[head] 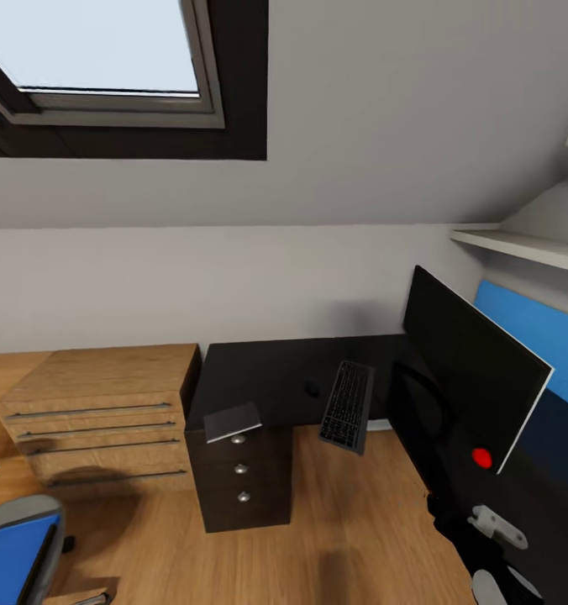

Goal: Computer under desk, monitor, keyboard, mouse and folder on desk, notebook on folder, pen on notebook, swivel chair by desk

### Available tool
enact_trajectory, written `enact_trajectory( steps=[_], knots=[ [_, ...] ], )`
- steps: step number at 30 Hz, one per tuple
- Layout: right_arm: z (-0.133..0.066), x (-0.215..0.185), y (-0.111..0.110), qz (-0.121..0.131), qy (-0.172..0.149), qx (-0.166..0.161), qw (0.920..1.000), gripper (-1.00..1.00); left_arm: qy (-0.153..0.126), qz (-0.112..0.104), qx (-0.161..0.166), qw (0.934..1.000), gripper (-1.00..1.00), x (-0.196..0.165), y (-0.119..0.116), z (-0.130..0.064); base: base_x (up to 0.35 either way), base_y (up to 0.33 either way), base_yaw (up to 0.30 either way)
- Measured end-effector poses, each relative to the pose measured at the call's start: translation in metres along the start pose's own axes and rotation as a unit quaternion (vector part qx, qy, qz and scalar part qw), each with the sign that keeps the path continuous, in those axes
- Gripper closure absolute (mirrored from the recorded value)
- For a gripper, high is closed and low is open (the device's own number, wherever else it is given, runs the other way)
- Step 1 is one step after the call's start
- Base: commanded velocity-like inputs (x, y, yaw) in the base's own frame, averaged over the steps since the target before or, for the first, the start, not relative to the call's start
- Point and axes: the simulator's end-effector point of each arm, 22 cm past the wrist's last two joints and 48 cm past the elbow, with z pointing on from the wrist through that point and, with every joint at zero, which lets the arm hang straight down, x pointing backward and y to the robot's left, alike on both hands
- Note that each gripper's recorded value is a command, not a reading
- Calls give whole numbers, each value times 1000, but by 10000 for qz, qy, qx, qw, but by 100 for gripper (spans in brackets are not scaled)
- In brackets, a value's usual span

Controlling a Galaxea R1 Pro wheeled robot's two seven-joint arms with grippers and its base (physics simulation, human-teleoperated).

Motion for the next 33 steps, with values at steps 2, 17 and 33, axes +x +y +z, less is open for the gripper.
enact_trajectory(
  steps=[2, 17, 33],
  knots=[
    [0, -3, -3, -27, -21, 19, 10000, -100, -8, -2, 1, 10000, -100, -1, 0, 0, 0, 0, -235],
    [8, -19, -46, -372, -759, 402, 9956, -100, 8, 11, -7, 10000, -100, 2, 1, 0, 0, 0, -253],
    [5, -33, -52, -904, -1327, 488, 9858, -100, 25, 19, -8, 10000, -100, 4, 1, 0, 0, 0, -176]
  ],
)
